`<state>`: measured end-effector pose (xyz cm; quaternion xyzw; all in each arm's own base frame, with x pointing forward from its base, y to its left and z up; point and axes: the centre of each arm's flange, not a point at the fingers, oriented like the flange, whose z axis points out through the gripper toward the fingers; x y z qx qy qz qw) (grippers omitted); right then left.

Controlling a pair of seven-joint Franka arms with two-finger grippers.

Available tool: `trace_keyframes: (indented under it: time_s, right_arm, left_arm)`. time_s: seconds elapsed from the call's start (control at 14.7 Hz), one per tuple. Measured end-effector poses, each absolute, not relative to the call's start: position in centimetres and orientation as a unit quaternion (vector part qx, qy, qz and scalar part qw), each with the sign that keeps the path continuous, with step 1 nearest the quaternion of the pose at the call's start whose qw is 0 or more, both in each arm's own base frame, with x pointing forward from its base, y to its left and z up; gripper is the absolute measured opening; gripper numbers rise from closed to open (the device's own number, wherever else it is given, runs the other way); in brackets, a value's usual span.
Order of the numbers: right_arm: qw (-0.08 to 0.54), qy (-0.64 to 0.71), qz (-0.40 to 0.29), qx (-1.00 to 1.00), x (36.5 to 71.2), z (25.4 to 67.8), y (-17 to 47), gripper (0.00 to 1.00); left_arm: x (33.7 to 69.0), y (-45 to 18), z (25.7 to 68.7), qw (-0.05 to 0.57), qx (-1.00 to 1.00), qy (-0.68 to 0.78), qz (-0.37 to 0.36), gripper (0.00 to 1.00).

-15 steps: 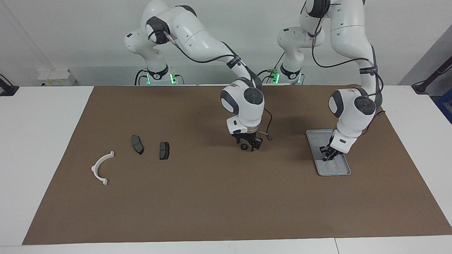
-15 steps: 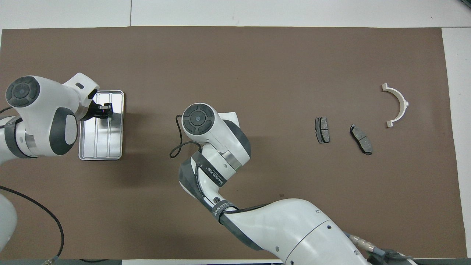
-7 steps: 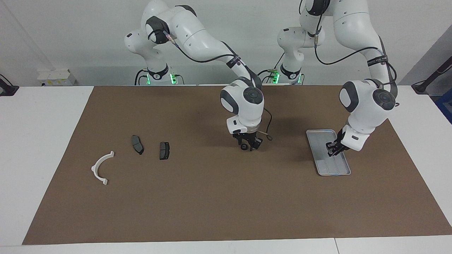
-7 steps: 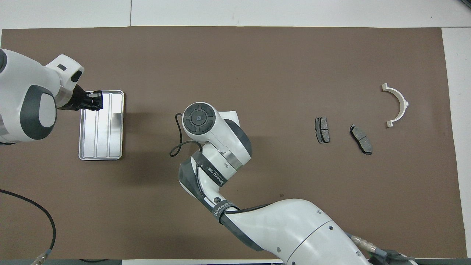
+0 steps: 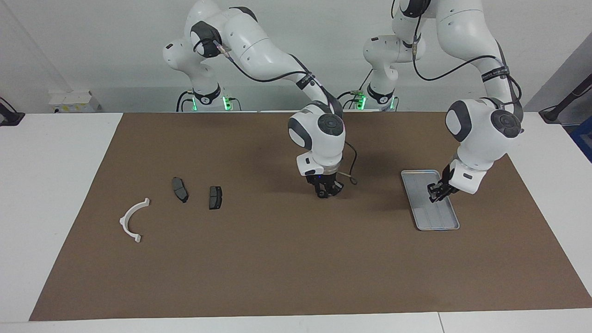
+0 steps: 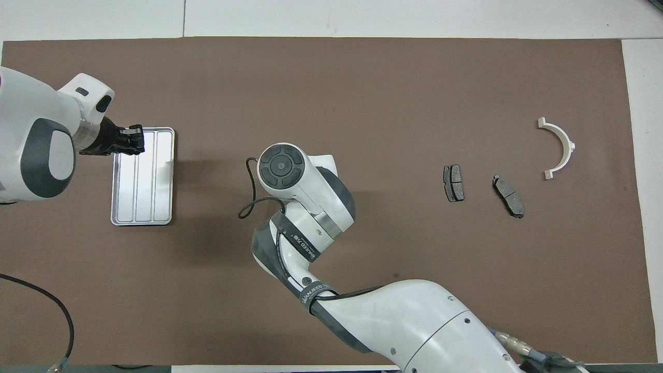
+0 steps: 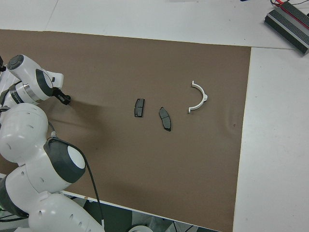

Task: Place bearing gear from tray to pile

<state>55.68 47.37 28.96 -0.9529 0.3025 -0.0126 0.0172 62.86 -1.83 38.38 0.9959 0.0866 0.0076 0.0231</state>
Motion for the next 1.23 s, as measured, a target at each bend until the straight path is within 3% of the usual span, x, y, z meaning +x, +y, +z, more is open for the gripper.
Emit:
trace_keyframes:
  time_s: [0.48, 0.68, 0.95, 1.23]
  right_arm:
    - [-0.014, 0.305, 0.001, -0.952, 57.7, 29.8, 44.4, 0.36]
    - [-0.018, 0.266, 0.009, -0.964, 60.9, 36.9, 39.5, 0.36]
    - [-0.021, 0.162, 0.024, -0.986, 61.7, 48.0, 30.7, 0.36]
    - [-0.013, 0.039, 0.028, -0.999, 63.7, 53.1, 18.8, 0.36]
  left_arm:
    - [62.8, -2.3, 38.5, 0.025, 0.995, 0.099, 0.007, 0.24]
    - [62.6, -4.2, 39.4, 0.026, 0.993, 0.117, 0.004, 0.24]
    - [61.6, -13.4, 42.0, 0.025, 0.987, 0.158, -0.009, 0.24]
    - [58.0, -25.5, 43.3, 0.018, 0.984, 0.178, -0.003, 0.24]
